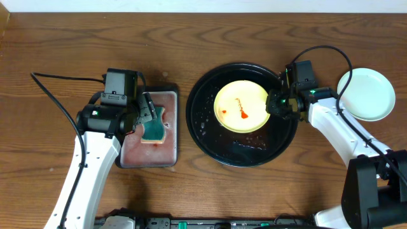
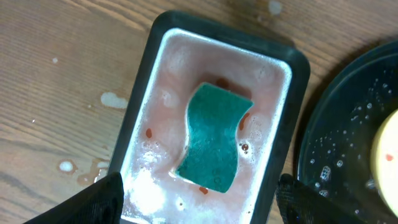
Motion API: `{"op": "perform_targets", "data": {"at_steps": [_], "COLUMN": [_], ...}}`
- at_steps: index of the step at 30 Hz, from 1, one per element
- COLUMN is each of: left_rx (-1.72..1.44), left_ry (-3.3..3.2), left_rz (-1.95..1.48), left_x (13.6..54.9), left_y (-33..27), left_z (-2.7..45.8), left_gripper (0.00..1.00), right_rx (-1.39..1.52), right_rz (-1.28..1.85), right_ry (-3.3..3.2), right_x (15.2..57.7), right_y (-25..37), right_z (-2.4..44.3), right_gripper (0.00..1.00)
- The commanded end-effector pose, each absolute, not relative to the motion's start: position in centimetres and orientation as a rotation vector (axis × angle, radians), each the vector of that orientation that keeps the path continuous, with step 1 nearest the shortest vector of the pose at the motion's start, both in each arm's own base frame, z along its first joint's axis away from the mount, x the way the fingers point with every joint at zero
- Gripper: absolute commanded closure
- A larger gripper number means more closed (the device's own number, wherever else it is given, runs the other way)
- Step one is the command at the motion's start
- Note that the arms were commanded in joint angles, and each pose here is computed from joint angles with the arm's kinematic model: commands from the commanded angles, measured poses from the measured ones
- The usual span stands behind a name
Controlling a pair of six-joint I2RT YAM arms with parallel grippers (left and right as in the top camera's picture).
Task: Clean dirty plates on tray and stack at the side
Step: 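Slide the yellow plate onto the black tray center with the right gripper, then grasp the green sponge in the basin with the left gripper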
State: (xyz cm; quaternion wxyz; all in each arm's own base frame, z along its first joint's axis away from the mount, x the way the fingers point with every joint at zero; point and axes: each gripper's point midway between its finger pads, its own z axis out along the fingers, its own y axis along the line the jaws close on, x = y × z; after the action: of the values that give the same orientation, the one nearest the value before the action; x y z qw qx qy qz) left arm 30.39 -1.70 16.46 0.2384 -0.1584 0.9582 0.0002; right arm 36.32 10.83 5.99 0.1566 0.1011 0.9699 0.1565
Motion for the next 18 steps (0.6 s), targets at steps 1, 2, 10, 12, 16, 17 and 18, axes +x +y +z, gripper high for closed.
{"op": "perform_targets", "data": {"at_steps": [1,2,10,12,16,17,18], "left_rx": [-0.421,-0.421,-0.413,-0.414,-0.350,-0.314,-0.284], "left_ry": [2.637,2.639,2.800,2.830,2.873,2.882,2.884], "left_rz": [0.019,0.020,0.088,0.101,0.082,0.049,0.024], "left_x": [30.2,30.1,28.2,27.9,28.1,28.3,28.4], "left_y": [-1.4,-1.4,-1.2,-1.1,-1.8,-2.4,-2.8], "left_z": [16.4,16.3,10.3,8.8,6.8,6.6,6.4], "left_gripper": [0.21,0.21,0.21,0.21,0.21,0.21,0.21], "right_rx": [0.284,0.284,0.269,0.265,0.251,0.251,0.251], "right_rz": [0.473,0.474,0.463,0.459,0.456,0.456,0.456], "right_ry": [2.764,2.764,2.763,2.763,2.763,2.763,2.763], "right_x": [36.8,36.8,36.8,36.8,36.8,36.8,36.8], "right_y": [11.4,11.4,11.2,11.2,11.2,11.2,11.2], "right_z": [6.5,6.5,6.5,6.4,6.5,6.5,6.5], "right_gripper": [0.79,0.78,0.72,0.71,0.71,0.70,0.70]}}
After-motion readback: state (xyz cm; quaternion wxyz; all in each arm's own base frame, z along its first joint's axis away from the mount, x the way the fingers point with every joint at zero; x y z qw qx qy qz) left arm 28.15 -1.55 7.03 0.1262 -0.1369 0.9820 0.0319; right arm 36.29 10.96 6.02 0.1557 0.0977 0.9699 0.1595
